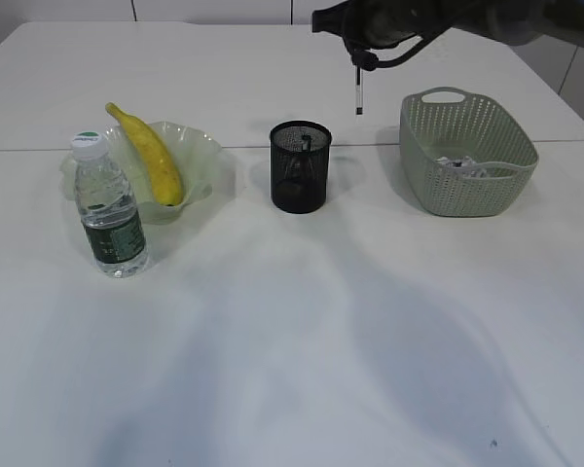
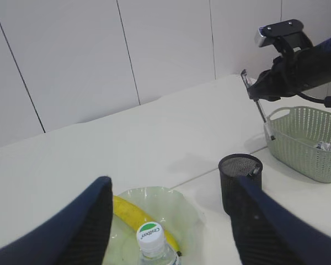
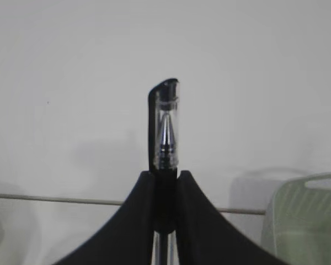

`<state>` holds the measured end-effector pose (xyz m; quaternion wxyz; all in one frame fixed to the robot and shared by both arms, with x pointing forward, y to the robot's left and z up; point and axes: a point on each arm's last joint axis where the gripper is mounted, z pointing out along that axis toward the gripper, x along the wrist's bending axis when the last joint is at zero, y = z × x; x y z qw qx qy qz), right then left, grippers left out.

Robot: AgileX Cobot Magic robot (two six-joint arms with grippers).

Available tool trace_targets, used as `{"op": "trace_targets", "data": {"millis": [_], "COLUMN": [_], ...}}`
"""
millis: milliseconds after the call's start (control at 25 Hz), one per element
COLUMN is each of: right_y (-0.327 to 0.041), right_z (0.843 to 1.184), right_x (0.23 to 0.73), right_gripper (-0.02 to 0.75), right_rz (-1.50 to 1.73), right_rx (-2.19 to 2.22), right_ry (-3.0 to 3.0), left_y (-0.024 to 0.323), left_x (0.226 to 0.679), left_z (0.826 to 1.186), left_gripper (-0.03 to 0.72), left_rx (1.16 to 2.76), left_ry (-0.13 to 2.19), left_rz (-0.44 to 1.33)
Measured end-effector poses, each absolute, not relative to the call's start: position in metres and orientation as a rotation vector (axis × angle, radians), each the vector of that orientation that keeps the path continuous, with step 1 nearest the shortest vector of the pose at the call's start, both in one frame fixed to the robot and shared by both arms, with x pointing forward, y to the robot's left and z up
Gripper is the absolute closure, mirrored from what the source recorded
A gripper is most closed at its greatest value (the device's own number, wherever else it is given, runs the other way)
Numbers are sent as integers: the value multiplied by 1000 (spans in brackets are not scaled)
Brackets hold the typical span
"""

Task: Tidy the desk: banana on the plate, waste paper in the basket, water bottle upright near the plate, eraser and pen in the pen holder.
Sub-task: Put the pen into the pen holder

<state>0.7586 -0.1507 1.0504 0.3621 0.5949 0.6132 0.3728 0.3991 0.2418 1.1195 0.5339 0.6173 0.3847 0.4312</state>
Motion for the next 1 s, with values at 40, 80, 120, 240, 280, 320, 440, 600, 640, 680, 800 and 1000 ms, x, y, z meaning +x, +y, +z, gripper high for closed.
{"op": "trace_targets", "data": {"millis": [40,80,120,240,280,320,440,600,640,680,800,1000], "right_y": [-150,-150,-149,-147,-146,-145,-142,-137,-137,-136,-132,-125], "right_z": [1051,1053,1054,1057,1059,1060,1063,1069,1070,1071,1072,1054], "right_x": [759,760,760,762,762,762,763,764,765,765,765,763], "right_gripper": [676,676,676,676,676,676,676,676,676,676,676,676], "right_rz": [969,981,992,1034,1048,1061,1111,1188,1196,1203,1242,1293], "right_rx": [1517,1495,1482,1429,1411,1398,1353,1278,1260,1240,1175,1075], "right_ry": [1578,1577,1576,1571,1570,1568,1560,1548,1547,1548,1551,1606], "left_y": [242,242,242,242,242,242,242,242,242,242,242,242], "left_x": [399,399,399,399,399,399,399,399,399,399,399,399], "left_z": [1120,1120,1120,1120,1120,1120,1120,1120,1120,1120,1120,1120], "left_gripper": [214,214,214,214,214,214,214,214,214,214,214,214], "left_rx": [1471,1471,1471,1471,1471,1471,1471,1471,1471,1471,1471,1471], "left_ry": [917,917,917,917,917,917,917,917,917,917,917,917], "left_rz": [1028,1028,1028,1028,1028,1028,1028,1028,1028,1028,1028,1028]}}
